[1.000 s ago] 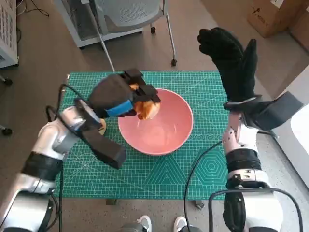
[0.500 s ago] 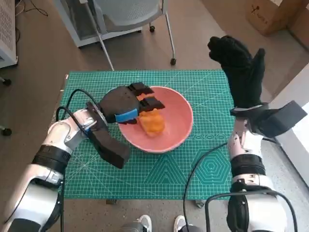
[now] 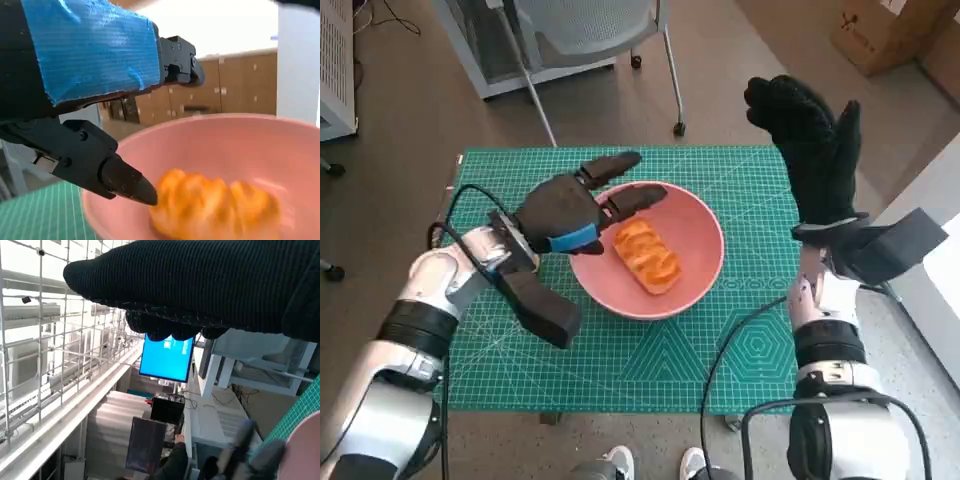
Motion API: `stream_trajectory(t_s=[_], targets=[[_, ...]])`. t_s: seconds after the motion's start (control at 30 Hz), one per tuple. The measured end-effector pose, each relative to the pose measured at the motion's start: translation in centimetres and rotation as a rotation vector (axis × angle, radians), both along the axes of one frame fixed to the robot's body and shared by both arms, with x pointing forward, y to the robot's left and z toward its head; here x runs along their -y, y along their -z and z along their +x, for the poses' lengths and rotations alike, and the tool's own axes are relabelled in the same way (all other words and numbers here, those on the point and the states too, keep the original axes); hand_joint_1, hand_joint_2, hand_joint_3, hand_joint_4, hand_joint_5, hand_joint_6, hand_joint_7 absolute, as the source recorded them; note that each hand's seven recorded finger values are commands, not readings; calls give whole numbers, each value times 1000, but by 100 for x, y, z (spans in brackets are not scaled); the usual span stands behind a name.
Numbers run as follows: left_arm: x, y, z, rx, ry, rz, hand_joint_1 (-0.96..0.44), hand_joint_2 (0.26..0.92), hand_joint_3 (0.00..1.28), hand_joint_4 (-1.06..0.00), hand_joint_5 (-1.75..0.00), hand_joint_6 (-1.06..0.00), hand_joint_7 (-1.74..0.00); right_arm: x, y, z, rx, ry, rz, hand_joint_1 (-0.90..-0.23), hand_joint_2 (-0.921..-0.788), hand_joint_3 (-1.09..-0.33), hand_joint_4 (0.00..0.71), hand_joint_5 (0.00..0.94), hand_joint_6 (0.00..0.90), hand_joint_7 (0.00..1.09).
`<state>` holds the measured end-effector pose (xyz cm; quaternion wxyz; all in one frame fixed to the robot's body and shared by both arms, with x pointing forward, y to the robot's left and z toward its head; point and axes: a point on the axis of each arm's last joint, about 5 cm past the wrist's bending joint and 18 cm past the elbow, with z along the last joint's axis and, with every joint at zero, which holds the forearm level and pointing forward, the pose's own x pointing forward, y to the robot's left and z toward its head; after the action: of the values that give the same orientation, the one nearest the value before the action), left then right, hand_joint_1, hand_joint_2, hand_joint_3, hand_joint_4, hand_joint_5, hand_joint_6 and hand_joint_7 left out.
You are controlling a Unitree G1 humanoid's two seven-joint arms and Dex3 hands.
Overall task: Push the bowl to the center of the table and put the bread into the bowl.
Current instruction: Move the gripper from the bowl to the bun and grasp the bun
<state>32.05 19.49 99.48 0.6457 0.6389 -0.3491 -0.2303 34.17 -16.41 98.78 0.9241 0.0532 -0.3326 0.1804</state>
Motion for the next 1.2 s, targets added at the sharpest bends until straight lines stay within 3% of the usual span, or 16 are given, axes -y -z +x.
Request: stream_trajectory(t_s=[0.33, 0.7, 0.9, 1.2], targets=[[-331, -306, -242, 35, -58, -190, -508, 776, 0, -99, -28, -112, -404, -37, 15, 5, -13, -27, 7, -571, -921, -626, 351, 0, 503, 10], [-602, -544, -684, -5, -204, -446, -484, 792, 6, -73, -3, -22, -485, -56, 27, 15, -31, -57, 11, -562, -921, -615, 353, 1, 513, 12], [-753, -562, -849, -41, -277, -450, -503, 773, 0, -84, -8, -25, -491, -72, 53, 17, -51, -73, 21, -566, -921, -611, 353, 1, 513, 10], [-881, -489, -936, -179, -371, -360, -474, 727, 0, -99, -4, -82, -401, -106, 50, 22, -52, -84, 24, -569, -921, -614, 355, 1, 511, 7]])
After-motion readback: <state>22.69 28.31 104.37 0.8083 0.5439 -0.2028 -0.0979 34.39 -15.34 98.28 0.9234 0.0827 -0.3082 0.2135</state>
